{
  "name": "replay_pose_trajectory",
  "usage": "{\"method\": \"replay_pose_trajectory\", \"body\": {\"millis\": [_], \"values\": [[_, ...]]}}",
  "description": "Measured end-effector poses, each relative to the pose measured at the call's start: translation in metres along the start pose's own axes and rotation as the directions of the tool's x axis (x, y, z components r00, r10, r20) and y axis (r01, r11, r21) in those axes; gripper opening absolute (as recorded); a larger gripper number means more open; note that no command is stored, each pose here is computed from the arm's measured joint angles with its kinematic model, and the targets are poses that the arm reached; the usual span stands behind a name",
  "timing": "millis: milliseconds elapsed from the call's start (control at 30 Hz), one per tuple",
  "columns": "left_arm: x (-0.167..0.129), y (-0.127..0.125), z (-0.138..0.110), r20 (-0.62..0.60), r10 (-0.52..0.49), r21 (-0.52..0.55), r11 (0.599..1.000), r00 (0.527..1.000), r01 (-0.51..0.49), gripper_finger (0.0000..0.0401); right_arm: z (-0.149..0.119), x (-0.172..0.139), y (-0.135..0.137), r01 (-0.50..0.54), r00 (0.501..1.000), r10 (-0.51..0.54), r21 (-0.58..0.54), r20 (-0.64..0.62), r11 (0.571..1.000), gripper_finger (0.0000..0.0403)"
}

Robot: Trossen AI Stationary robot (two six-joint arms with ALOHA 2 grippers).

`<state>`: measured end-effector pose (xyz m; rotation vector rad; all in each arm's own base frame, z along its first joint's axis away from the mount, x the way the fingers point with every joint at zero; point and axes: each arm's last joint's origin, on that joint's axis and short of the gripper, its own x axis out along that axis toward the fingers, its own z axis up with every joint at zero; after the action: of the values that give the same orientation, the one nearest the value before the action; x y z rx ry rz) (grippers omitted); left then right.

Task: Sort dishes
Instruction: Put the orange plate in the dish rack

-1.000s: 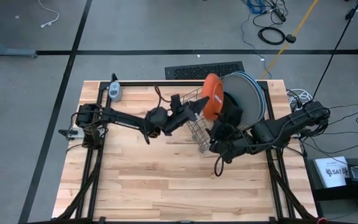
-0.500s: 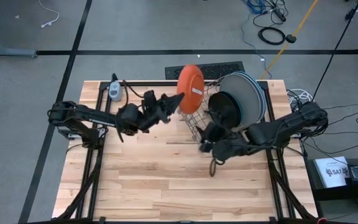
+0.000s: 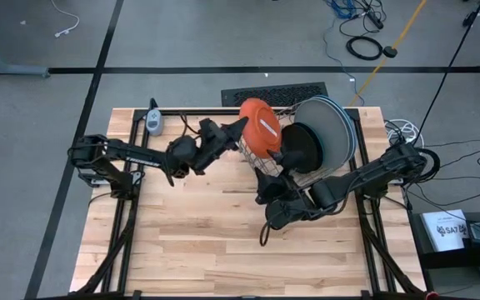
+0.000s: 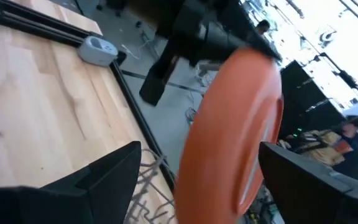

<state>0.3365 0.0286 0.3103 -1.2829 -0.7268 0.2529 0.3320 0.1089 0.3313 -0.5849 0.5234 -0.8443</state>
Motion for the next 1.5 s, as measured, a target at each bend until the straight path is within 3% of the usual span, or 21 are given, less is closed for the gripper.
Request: {"method": "replay_pose_trajectory", "body": {"millis": [200, 333, 700, 833, 1000, 1300, 1500], "values": [[-0.003, -0.014, 0.0, 0.005, -0.121, -0.064, 0.991, 0.993, 0.121, 0.0, -0.003, -0.001, 0.0, 0.074, 0.997, -0.074, 0.038, -0.006, 0.996, 0.0318], [-0.008, -0.017, -0.008, -0.021, -0.126, -0.078, 0.989, 0.992, 0.124, 0.0, -0.001, -0.001, -0.004, 0.186, 0.983, -0.186, 0.071, 0.001, 0.98, 0.0318], [-0.01, -0.03, -0.017, -0.037, -0.154, -0.116, 0.982, 0.987, 0.149, 0.0004, 0.0, 0.011, 0.003, 0.183, 0.983, -0.183, -0.007, -0.016, 0.983, 0.0318], [-0.013, -0.031, -0.021, -0.049, -0.156, -0.097, 0.984, 0.987, 0.151, 0.0005, 0.003, 0.013, 0.001, 0.288, 0.958, -0.287, 0.029, -0.021, 0.957, 0.0311], [-0.014, -0.033, -0.022, -0.054, -0.163, -0.104, 0.982, 0.985, 0.156, 0.0006, 0.011, 0.011, -0.003, 0.296, 0.955, -0.295, 0.028, -0.018, 0.955, 0.0251], [-0.014, -0.033, -0.023, -0.057, -0.162, -0.108, 0.982, 0.985, 0.155, 0.0007, 0.013, 0.009, -0.005, 0.364, 0.931, -0.363, 0.006, -0.032, 0.932, 0.0028], [-0.014, -0.034, -0.023, -0.085, -0.188, -0.11, 0.978, 0.978, 0.178, 0.0012, 0.014, 0.008, -0.005, 0.347, 0.938, -0.347, 0.022, -0.028, 0.937, 0.0025]]}}
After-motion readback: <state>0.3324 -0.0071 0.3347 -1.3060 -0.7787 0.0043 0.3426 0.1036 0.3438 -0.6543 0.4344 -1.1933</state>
